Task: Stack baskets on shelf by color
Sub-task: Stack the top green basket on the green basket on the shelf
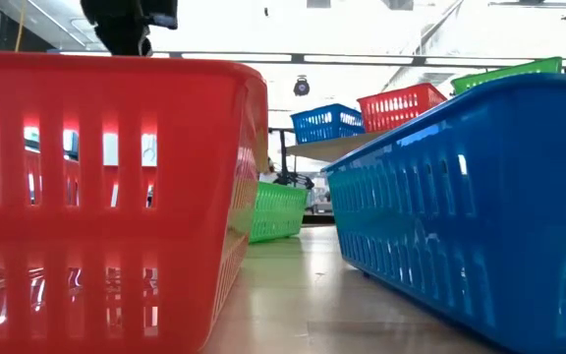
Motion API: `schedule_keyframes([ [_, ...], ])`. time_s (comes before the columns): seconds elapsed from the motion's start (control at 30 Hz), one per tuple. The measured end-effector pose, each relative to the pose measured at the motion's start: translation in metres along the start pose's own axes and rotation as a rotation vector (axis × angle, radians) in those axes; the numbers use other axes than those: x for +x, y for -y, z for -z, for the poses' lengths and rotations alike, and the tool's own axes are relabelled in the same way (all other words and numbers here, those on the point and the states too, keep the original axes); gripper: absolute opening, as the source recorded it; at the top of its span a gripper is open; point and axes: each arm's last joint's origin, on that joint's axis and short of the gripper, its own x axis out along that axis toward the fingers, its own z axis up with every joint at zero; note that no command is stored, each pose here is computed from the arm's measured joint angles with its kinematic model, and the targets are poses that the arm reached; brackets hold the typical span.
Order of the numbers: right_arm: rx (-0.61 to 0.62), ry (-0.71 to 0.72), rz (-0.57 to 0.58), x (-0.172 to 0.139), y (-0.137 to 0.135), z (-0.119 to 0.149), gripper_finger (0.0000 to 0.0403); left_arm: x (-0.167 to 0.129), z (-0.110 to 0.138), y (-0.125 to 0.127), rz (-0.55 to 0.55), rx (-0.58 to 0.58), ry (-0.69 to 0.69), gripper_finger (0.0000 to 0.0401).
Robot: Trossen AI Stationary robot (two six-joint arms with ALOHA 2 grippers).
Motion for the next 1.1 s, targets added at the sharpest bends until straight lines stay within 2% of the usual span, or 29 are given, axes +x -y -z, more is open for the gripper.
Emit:
schedule_keyframes([
  [0.23, -0.338, -0.016, 0.003, 0.037, -0.01, -0.005, 0.0075, -0.006, 0.019, 0.004, 0.028, -0.034, 0.033, 0.0186],
  [0.5, -0.74, -0.021, 0.002, 0.069, -0.018, -0.007, 0.0075, -0.021, 0.029, 0.005, 0.045, -0.072, 0.102, 0.0186],
  [0.67, -0.876, -0.046, 0.015, 0.088, -0.017, -0.009, 0.0081, -0.024, 0.031, 0.005, 0.051, -0.093, 0.118, 0.0186],
  [0.93, -1.119, -0.123, 0.045, 0.121, -0.013, -0.009, 0.012, -0.025, 0.032, 0.005, 0.052, -0.106, 0.119, 0.0186],
  [1.1, -1.257, -0.176, 0.047, 0.141, -0.008, -0.008, 0.0123, -0.025, 0.031, 0.005, 0.051, -0.105, 0.118, 0.0186],
])
